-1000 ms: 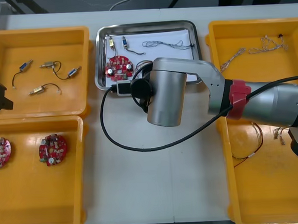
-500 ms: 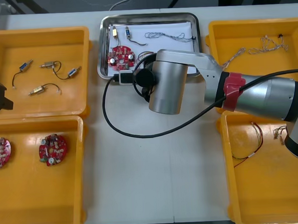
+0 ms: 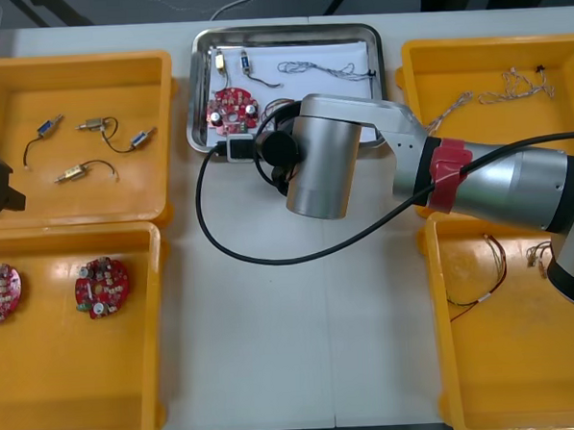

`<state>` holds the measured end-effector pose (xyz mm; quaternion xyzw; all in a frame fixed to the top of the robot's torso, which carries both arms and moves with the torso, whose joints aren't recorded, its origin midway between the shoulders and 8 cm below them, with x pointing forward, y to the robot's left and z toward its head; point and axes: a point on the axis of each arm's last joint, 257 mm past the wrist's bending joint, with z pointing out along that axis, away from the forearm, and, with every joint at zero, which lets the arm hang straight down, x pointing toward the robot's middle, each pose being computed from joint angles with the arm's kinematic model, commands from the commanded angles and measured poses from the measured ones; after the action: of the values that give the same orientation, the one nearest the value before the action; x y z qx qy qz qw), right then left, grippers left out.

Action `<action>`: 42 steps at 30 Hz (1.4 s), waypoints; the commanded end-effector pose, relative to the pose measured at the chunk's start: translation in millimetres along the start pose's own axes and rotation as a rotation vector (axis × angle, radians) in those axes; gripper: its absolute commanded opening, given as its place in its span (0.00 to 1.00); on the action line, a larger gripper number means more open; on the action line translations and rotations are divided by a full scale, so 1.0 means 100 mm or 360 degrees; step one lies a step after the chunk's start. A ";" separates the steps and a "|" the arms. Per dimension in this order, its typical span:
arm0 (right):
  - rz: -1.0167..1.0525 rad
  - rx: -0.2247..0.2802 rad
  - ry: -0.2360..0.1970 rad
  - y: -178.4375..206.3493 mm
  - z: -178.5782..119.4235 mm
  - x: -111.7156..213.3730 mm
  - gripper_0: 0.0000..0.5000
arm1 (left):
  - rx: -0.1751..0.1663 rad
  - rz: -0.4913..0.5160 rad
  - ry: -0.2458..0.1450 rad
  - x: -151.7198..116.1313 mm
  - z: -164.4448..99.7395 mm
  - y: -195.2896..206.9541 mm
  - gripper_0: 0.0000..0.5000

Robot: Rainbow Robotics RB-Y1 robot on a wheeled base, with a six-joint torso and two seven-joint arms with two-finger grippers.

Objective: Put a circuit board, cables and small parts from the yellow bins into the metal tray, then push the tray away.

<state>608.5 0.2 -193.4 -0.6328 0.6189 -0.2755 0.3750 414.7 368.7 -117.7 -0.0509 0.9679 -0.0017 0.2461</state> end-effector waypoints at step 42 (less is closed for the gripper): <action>0.0674 -0.0363 0.0364 0.08 -1.77 0.97 1.00 | -0.0052 0.0124 -0.0008 -0.01 -0.09 0.16 1.00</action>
<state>472.8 -98.6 -122.8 -0.5198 0.7893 -0.1908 0.2654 414.6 368.8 -117.8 -0.0511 0.9680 -0.0017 0.2457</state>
